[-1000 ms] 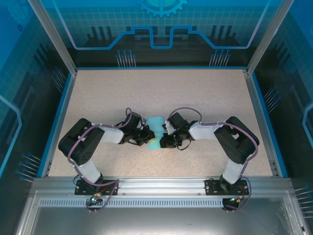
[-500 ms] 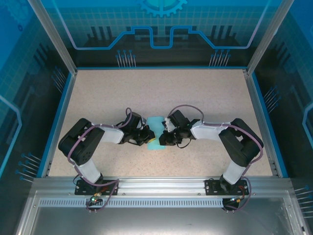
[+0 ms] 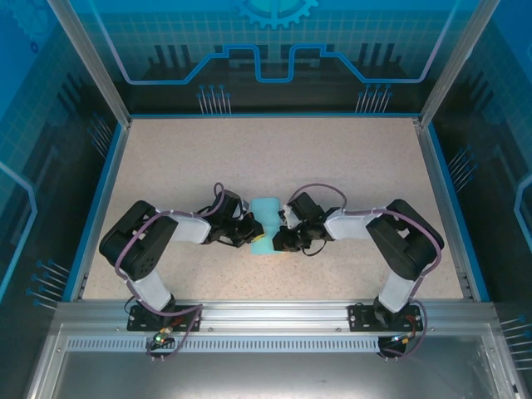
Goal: Fold a paper plane with a square sheet of paper (pick it up from the middle)
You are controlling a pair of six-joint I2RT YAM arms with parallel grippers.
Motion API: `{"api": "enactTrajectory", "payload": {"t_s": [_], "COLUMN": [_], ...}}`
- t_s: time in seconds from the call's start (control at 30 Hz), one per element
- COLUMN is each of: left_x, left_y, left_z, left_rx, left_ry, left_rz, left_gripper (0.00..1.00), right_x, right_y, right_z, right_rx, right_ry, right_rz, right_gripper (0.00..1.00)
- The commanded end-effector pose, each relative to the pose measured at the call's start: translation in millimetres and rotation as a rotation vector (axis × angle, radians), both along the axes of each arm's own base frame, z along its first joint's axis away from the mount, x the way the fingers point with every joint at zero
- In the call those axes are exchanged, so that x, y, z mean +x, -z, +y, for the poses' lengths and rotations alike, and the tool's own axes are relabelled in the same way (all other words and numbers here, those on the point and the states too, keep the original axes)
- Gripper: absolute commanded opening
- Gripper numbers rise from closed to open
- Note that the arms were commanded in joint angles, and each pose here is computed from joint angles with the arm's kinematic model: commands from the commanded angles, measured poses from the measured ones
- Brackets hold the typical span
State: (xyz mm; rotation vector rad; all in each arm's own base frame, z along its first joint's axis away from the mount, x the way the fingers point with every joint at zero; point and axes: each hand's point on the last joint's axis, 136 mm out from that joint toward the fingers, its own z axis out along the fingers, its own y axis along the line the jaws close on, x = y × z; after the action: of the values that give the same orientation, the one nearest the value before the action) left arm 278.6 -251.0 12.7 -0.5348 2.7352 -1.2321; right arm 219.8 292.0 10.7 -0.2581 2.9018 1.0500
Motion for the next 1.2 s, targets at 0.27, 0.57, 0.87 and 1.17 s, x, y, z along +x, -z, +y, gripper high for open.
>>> {"api": "enactTrajectory", "payload": {"t_s": [0.27,0.57,0.87,1.17], "left_x": [-13.2,-12.6,-9.9,-11.4], "left_y": [26.5,25.0,21.3,21.5], "left_z": [13.3,12.8,10.8,11.4], "left_rx": [0.102,0.099,0.089,0.09], "left_ry": [-0.002,0.0,0.0,0.002], "left_rz": [0.068,0.061,0.052,0.052], "left_gripper": [0.0,0.0,0.0,0.0], "right_x": [-32.4,-9.5,5.2,7.1], "right_y": [19.8,-28.8,-31.3,-8.3], "right_z": [-41.5,-16.5,21.5,16.4], "right_rx": [-0.161,-0.024,0.039,-0.031], "right_ry": [0.012,0.023,-0.005,-0.003], "right_rz": [0.103,-0.002,-0.004,0.024], "right_gripper": [0.15,0.15,0.16,0.17]}}
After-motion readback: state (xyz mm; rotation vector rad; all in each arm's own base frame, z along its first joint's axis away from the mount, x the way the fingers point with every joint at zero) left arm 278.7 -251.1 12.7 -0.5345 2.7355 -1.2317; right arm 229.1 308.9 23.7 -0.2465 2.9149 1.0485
